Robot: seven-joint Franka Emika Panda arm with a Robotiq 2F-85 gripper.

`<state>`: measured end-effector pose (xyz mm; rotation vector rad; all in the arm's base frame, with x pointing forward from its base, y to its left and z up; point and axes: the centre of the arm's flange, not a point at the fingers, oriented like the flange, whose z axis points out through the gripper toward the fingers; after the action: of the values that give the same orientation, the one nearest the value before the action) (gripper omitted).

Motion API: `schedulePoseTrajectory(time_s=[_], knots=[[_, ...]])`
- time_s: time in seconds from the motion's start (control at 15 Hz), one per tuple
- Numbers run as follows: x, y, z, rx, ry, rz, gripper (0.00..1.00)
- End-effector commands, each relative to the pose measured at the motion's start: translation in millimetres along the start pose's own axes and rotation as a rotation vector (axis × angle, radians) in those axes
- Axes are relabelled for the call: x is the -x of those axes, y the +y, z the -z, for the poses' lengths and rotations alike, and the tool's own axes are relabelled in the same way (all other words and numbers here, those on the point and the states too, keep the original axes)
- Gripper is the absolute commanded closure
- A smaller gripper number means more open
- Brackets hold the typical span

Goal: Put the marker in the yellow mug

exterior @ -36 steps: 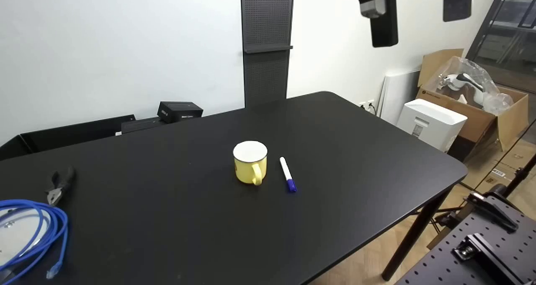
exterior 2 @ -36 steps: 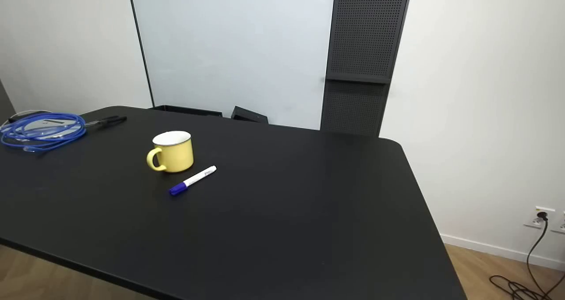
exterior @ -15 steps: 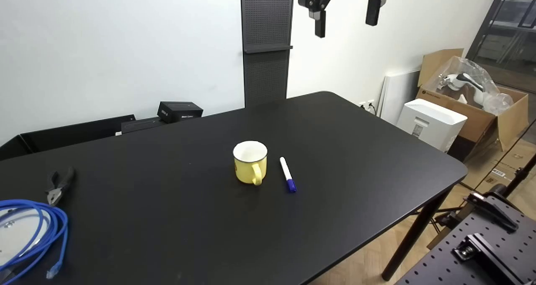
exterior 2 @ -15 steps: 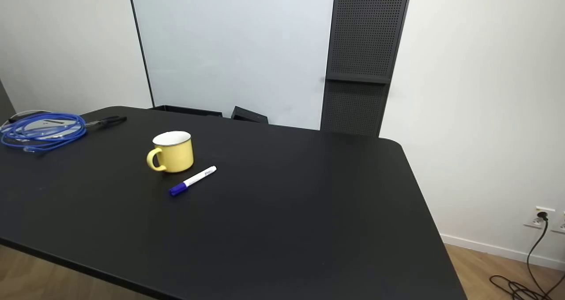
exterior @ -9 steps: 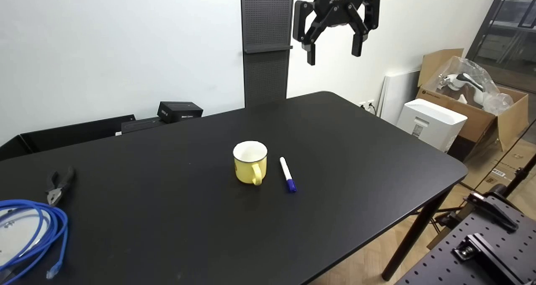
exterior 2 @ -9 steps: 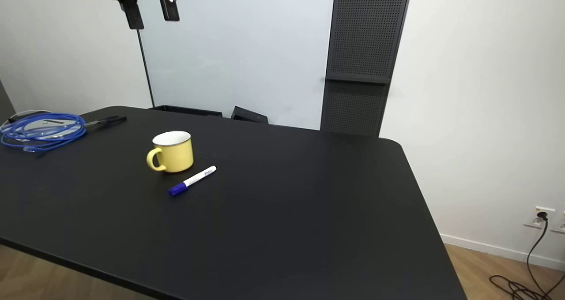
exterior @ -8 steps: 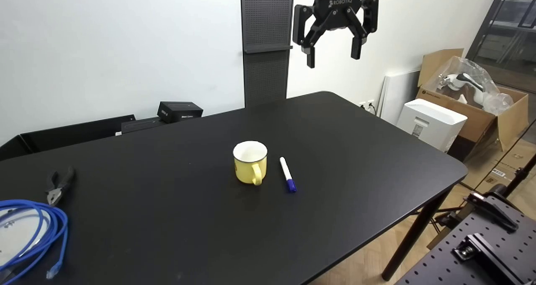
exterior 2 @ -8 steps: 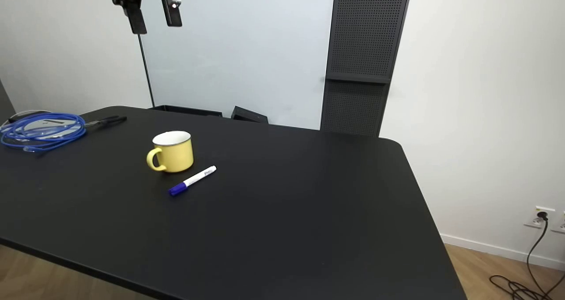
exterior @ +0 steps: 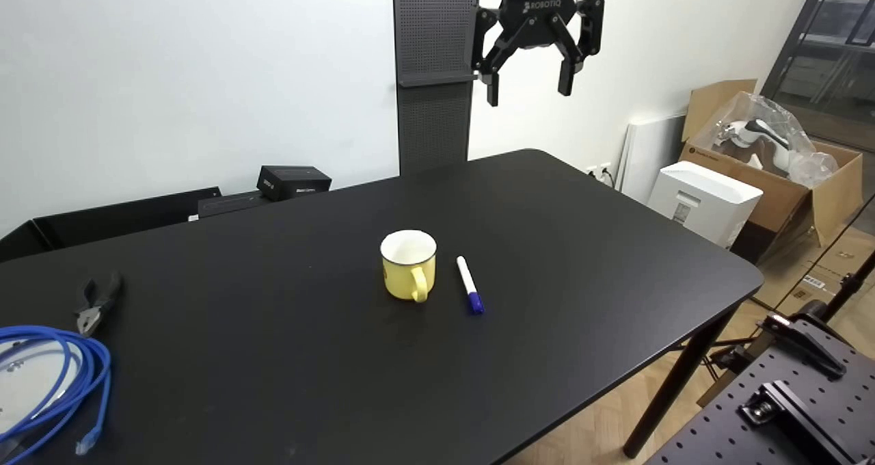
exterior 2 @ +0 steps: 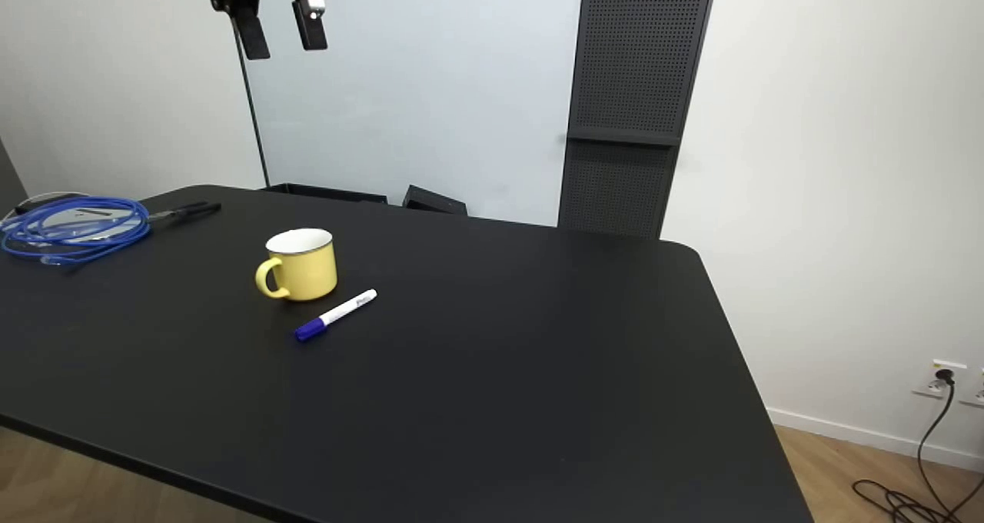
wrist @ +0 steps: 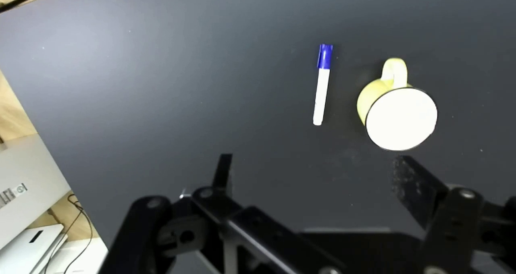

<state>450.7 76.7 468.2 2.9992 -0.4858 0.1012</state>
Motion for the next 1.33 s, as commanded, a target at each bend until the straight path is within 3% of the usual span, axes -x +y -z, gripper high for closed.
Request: schedulePoseTrajectory(time_s=[0.0,0.47,1.27], knots=[[-25.1,-9.4,-31.3,-0.05,0.032,-0.083,0.0],[-57.2,-20.0,-104.8,-0.099,-0.038,-0.092,0.0],[-62.7,-27.8,-198.0,-0.102,-0.22,-0.097,0.0]])
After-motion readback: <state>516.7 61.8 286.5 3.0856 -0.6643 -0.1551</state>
